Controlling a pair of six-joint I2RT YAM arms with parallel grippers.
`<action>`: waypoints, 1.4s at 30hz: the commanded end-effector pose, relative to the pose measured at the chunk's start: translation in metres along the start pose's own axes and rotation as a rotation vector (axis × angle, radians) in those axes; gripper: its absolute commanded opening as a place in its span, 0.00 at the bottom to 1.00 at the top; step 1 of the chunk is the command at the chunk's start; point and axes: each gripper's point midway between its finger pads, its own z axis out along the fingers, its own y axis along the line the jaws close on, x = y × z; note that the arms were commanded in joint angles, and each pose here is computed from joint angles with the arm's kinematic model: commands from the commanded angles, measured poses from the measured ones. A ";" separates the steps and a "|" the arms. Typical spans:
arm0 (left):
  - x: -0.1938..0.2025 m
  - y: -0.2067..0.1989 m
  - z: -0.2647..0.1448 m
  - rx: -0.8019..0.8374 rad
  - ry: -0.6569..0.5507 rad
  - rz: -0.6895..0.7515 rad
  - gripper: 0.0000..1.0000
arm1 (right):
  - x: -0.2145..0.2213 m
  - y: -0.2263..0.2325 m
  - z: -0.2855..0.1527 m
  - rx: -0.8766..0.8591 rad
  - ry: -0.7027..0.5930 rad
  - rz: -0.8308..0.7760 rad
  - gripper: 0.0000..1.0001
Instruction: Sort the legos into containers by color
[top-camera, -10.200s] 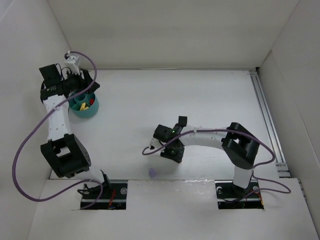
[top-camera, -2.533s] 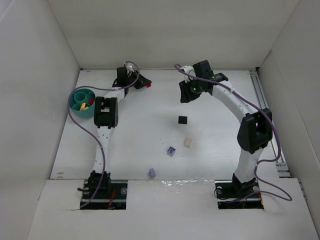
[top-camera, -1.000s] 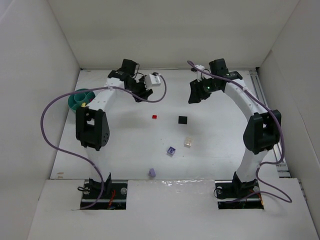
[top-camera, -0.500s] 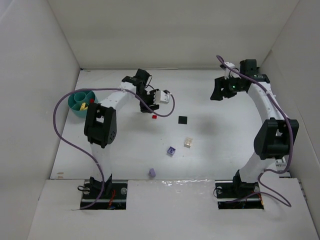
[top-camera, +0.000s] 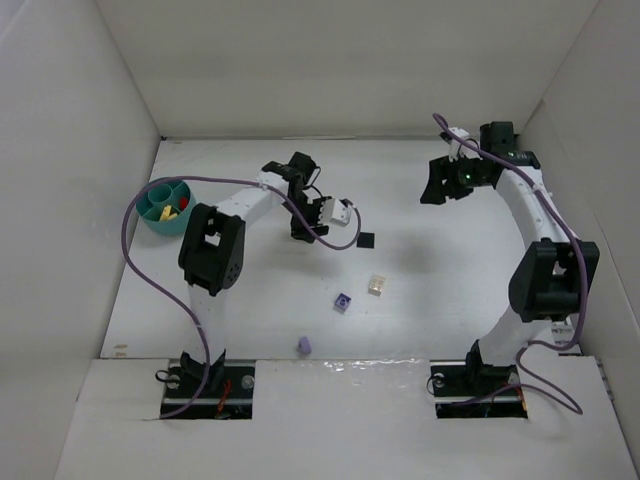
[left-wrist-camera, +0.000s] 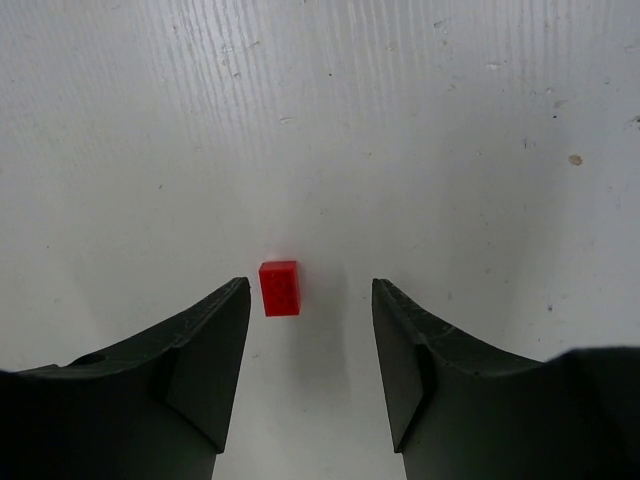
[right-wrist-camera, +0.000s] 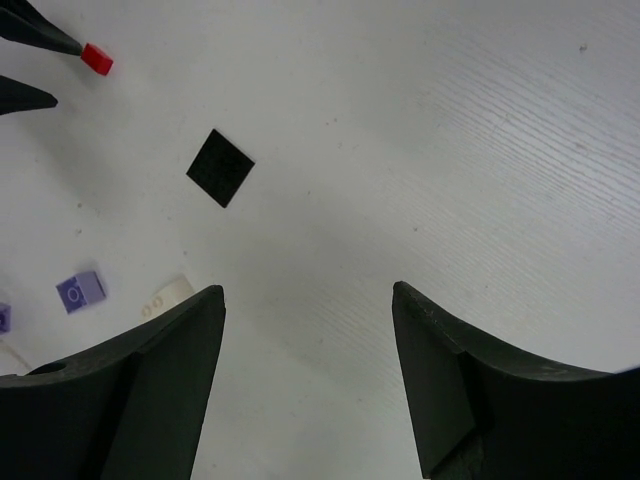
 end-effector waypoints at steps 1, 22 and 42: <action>0.002 -0.010 0.013 0.045 -0.022 -0.022 0.49 | -0.010 0.012 -0.018 -0.017 -0.046 -0.026 0.73; 0.009 0.011 0.016 0.018 0.003 -0.044 0.47 | -0.007 0.002 -0.016 -0.054 -0.019 0.029 0.72; 0.044 -0.018 0.006 0.073 0.068 -0.081 0.54 | -0.012 -0.001 -0.015 -0.078 -0.019 0.025 0.72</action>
